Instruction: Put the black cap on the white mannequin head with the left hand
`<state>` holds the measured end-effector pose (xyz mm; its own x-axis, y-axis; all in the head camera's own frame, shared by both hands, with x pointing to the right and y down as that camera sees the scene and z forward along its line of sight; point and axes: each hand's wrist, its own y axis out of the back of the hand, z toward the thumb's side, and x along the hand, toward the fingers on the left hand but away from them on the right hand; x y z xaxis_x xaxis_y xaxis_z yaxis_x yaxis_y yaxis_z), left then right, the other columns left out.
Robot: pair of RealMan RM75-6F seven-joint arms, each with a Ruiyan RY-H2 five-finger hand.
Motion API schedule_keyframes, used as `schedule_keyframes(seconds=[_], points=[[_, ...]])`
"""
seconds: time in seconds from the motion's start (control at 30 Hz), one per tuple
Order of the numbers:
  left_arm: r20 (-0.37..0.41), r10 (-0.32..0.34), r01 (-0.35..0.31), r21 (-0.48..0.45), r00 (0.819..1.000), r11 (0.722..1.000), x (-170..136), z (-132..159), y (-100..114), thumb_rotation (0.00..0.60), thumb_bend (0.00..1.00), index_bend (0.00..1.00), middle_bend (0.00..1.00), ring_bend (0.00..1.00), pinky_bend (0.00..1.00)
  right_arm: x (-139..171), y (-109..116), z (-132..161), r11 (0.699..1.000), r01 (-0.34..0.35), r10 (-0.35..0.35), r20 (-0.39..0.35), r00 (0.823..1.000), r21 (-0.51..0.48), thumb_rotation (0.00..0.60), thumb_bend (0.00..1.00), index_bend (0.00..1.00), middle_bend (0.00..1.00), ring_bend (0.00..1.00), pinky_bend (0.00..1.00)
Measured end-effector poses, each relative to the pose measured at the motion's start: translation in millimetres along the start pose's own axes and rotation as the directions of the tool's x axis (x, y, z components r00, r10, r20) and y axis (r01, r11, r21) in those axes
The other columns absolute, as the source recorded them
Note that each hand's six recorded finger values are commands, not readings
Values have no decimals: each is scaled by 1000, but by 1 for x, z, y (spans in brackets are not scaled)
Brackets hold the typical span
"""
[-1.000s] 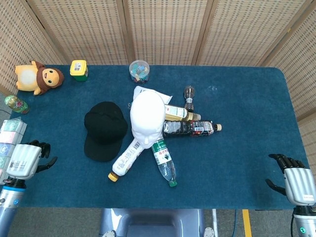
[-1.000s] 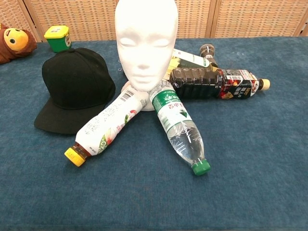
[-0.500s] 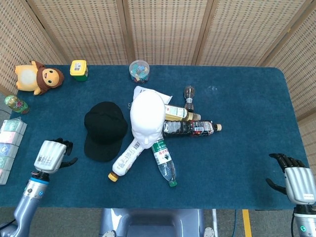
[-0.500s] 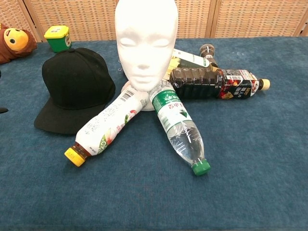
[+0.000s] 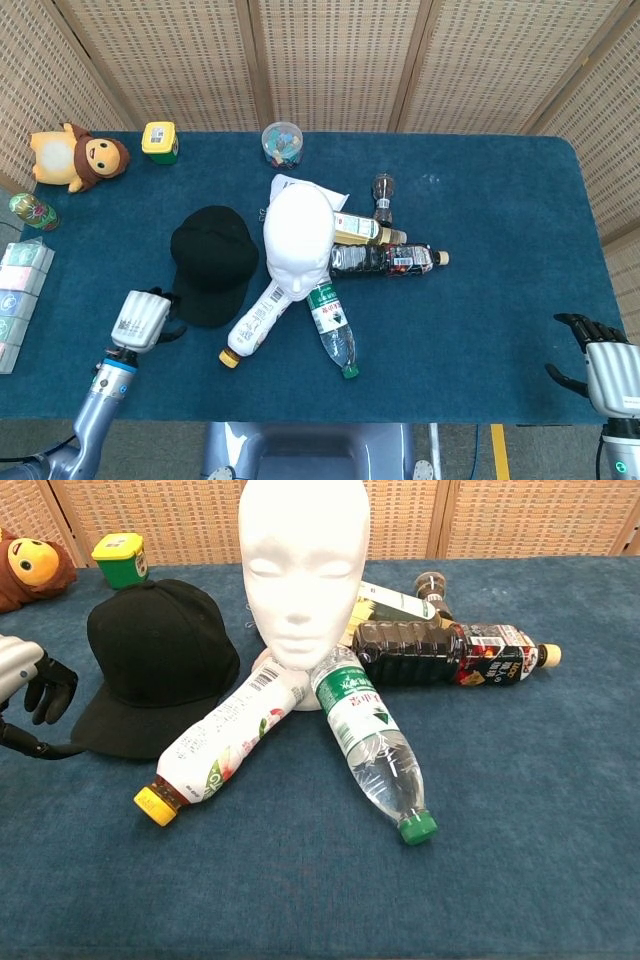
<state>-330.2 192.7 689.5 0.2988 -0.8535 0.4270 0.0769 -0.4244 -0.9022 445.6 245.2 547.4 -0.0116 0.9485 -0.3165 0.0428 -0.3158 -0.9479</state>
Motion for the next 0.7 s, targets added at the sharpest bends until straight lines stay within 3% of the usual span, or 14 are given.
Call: schedule_keyframes(seconds=[0.7], points=[[-19,-21,21,-8,1000,1000,18,16,-21,600,121,697,706,576,762,4,2,-8,1000,4,-4,21,1000,0,600,113,272,354,401,413]])
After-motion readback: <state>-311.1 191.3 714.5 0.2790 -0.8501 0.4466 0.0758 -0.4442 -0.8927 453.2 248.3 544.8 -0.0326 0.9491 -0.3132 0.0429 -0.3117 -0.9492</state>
